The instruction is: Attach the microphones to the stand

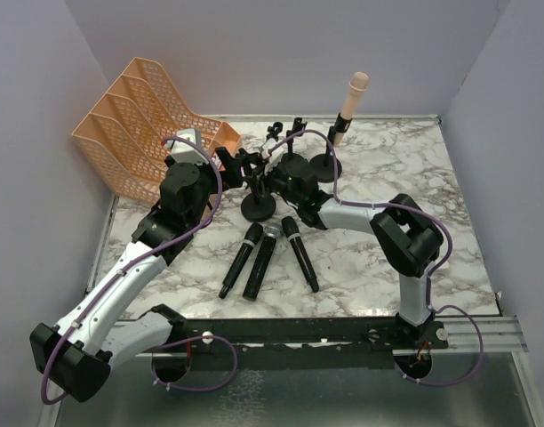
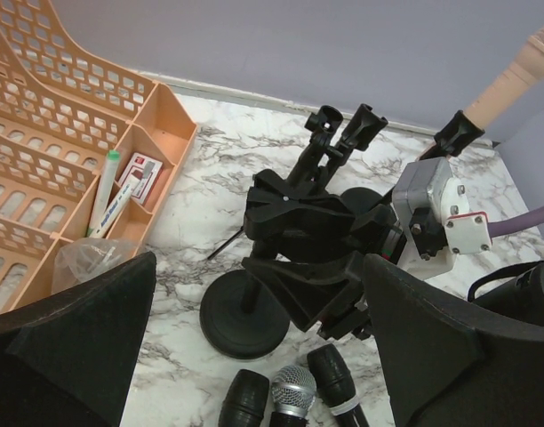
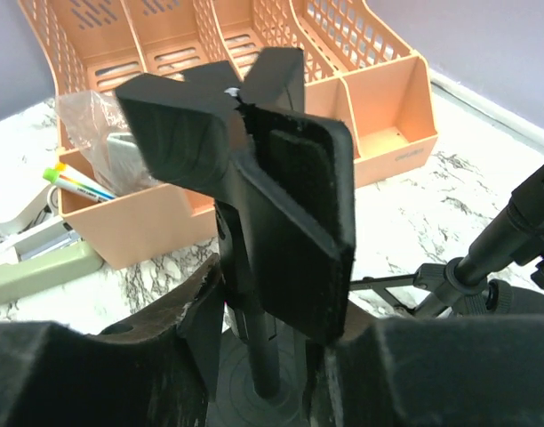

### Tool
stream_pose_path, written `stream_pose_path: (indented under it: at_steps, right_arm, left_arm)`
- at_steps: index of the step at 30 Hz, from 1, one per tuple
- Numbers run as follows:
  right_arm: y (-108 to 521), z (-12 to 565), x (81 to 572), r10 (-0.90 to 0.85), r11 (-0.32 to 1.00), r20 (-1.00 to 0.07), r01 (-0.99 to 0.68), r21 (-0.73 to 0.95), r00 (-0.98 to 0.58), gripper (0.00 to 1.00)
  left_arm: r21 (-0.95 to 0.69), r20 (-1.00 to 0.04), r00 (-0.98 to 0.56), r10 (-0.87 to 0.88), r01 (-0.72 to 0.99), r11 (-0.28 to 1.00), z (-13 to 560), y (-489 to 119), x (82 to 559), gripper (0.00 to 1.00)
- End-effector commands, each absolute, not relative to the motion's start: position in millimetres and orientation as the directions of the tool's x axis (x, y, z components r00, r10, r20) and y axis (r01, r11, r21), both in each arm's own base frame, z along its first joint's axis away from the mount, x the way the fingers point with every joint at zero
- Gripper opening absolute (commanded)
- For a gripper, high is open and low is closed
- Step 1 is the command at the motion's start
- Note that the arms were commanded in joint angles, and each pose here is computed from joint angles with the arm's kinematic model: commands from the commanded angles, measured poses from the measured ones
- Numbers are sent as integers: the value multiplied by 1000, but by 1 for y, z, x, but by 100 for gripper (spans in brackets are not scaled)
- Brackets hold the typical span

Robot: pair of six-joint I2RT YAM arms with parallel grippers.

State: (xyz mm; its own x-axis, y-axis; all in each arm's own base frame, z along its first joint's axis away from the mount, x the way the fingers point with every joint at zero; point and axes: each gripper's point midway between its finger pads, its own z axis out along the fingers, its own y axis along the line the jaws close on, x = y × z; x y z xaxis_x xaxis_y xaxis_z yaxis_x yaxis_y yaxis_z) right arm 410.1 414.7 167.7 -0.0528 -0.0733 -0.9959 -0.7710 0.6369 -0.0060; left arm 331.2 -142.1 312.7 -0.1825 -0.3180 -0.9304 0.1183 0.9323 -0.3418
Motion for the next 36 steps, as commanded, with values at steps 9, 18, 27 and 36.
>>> stream_pose_path:
  at_steps: [9,18,27,36]
  right_arm:
    - [408,249,420,159,698,-987,-711,86,37,19]
    - [405,255,420,159,711,-987,-695,105,13,2]
    - [383,300,416,235,750,-971,-642,157,37,1]
    - [338,333,411,301,762,-954,-601,242,-2,1]
  left_arm:
    - [-335,-931,-187,-314,90,938,300,-132,323,98]
    - [-340,-925,-213,-315,95,936,289,-134,321,98]
    - [-334,-927,-227,-300,129,934,284,-143,324,98]
    - [-357,-926,-253,-280,352,865,292,-189,326,96]
